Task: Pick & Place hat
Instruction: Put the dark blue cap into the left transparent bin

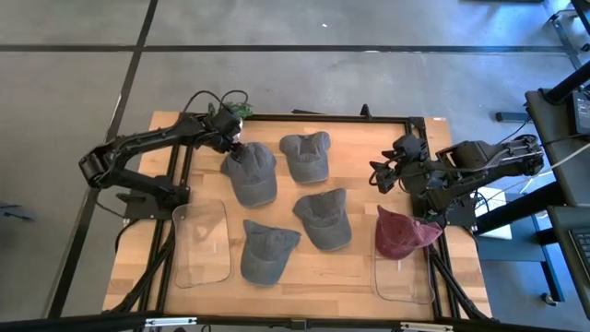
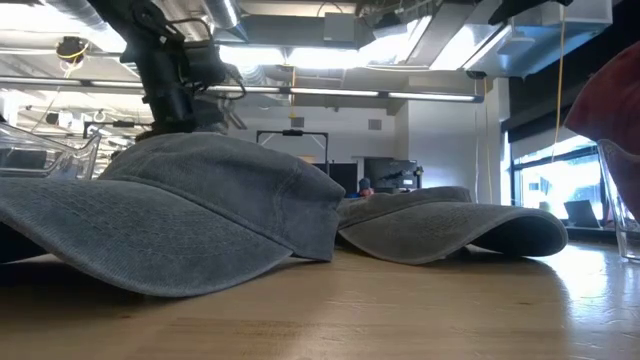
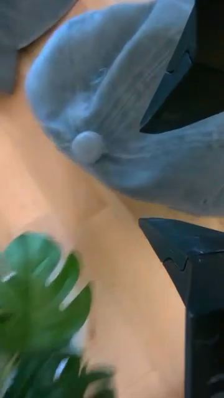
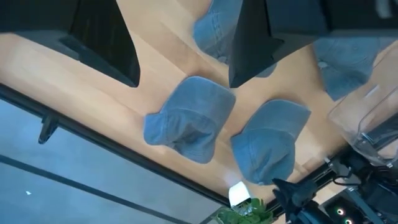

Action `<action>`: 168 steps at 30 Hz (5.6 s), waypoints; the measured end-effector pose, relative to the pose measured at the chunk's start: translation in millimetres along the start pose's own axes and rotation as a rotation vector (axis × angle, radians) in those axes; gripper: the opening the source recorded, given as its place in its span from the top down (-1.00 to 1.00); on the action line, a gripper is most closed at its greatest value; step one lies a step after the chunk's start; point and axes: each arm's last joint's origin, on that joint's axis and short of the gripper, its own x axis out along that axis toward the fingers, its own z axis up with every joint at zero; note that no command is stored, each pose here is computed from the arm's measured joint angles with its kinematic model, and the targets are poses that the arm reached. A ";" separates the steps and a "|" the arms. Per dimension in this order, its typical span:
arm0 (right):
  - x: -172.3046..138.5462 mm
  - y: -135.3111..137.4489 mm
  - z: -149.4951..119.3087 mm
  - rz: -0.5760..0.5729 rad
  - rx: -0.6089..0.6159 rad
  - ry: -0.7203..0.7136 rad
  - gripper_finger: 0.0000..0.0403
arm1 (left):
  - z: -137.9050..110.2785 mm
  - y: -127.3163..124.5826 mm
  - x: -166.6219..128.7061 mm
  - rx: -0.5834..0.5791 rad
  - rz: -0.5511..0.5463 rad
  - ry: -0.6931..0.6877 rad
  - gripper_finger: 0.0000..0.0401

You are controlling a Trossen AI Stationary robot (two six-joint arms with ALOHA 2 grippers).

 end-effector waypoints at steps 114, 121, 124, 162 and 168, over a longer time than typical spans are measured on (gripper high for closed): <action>24.5 14.5 -5.7 0.072 -0.177 -0.066 -0.23 | -208.3 -83.7 -172.4 0.139 -0.034 -0.124 0.94; 24.4 14.4 -5.7 0.072 -0.184 -0.067 -0.23 | -208.1 -83.5 -170.9 0.182 -0.018 -0.108 0.81; 24.4 14.4 -5.7 0.072 -0.184 -0.067 -0.23 | -208.1 -83.4 -170.9 0.189 -0.017 -0.106 0.76; 24.3 14.6 -5.4 0.073 -0.227 -0.070 -0.23 | -166.5 -60.5 -207.2 0.185 -0.444 -0.503 0.16; 25.5 18.1 2.0 0.103 -0.165 -0.118 -0.23 | -144.5 -97.9 -213.3 0.237 -0.570 -0.512 0.16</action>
